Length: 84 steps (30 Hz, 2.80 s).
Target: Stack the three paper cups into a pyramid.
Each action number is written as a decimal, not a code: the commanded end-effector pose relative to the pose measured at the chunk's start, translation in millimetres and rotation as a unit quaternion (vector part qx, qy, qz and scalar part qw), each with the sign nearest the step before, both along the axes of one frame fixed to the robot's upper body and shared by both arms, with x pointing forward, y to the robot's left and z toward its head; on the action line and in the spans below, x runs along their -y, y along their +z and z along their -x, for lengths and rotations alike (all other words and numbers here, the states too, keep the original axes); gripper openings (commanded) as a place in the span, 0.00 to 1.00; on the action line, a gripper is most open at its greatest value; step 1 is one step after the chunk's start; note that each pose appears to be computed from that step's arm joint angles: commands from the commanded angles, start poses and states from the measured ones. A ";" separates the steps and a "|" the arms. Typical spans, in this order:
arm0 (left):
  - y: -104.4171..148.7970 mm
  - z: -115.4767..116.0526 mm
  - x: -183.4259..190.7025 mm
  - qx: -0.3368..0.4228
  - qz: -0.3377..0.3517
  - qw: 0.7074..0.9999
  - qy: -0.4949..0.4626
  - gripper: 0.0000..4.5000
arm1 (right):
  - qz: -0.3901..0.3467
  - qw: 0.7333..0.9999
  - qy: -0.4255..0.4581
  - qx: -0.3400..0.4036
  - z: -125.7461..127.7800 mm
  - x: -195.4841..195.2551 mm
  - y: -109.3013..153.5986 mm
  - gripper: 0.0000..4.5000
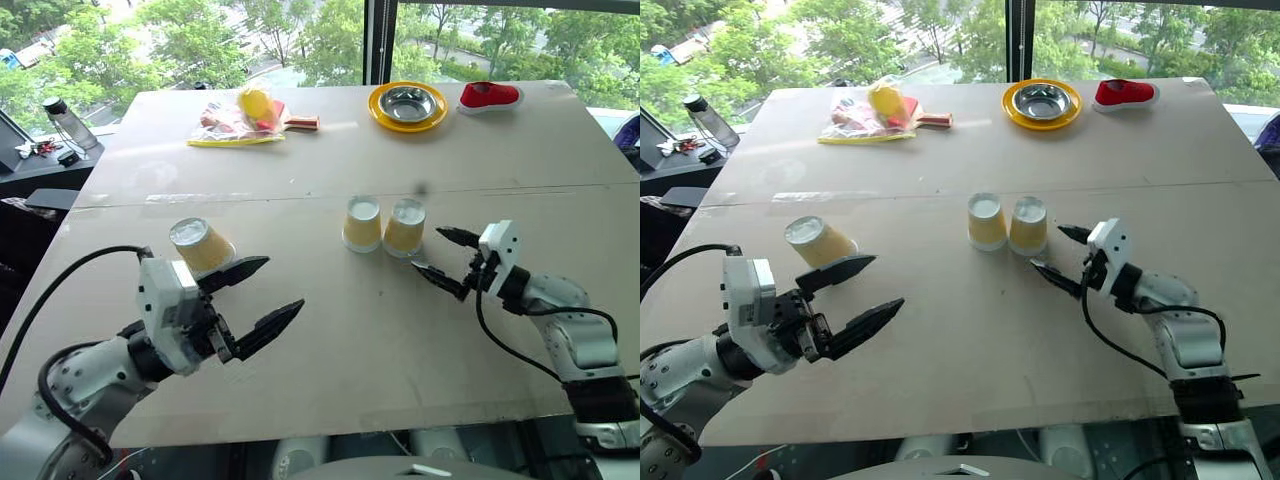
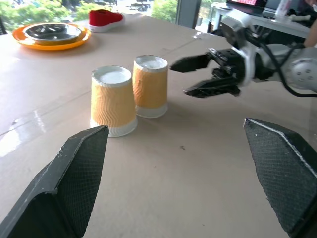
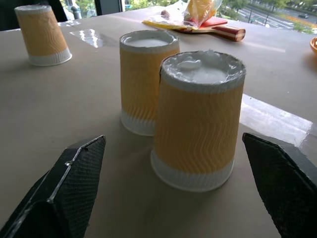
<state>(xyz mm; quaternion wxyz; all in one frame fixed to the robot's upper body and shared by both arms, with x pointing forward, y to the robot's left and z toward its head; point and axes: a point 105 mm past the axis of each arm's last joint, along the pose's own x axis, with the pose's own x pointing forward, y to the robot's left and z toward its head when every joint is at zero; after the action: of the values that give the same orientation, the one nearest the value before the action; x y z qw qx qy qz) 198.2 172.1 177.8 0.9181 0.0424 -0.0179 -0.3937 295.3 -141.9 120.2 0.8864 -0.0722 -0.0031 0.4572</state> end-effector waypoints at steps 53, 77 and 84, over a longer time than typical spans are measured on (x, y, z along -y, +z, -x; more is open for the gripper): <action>103.6 -164.2 78.8 0.160 0.034 0.985 -0.057 0.50 | -0.122 0.991 0.038 0.035 67.2 42.2 57.4 1.00; 69.0 -172.5 139.9 0.136 -0.054 0.969 -0.201 0.73 | -0.126 0.991 0.003 0.040 71.0 45.9 51.6 1.00; 70.0 -172.6 135.8 0.139 -0.060 0.969 -0.193 0.99 | -0.125 0.991 0.009 0.040 69.6 44.5 53.6 1.00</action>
<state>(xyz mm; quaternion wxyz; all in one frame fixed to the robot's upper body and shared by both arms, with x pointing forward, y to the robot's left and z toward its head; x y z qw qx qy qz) 375.0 33.7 229.6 0.8126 0.1333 -0.0959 -0.5593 227.9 -188.9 165.8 0.8895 0.0302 -0.0834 0.4482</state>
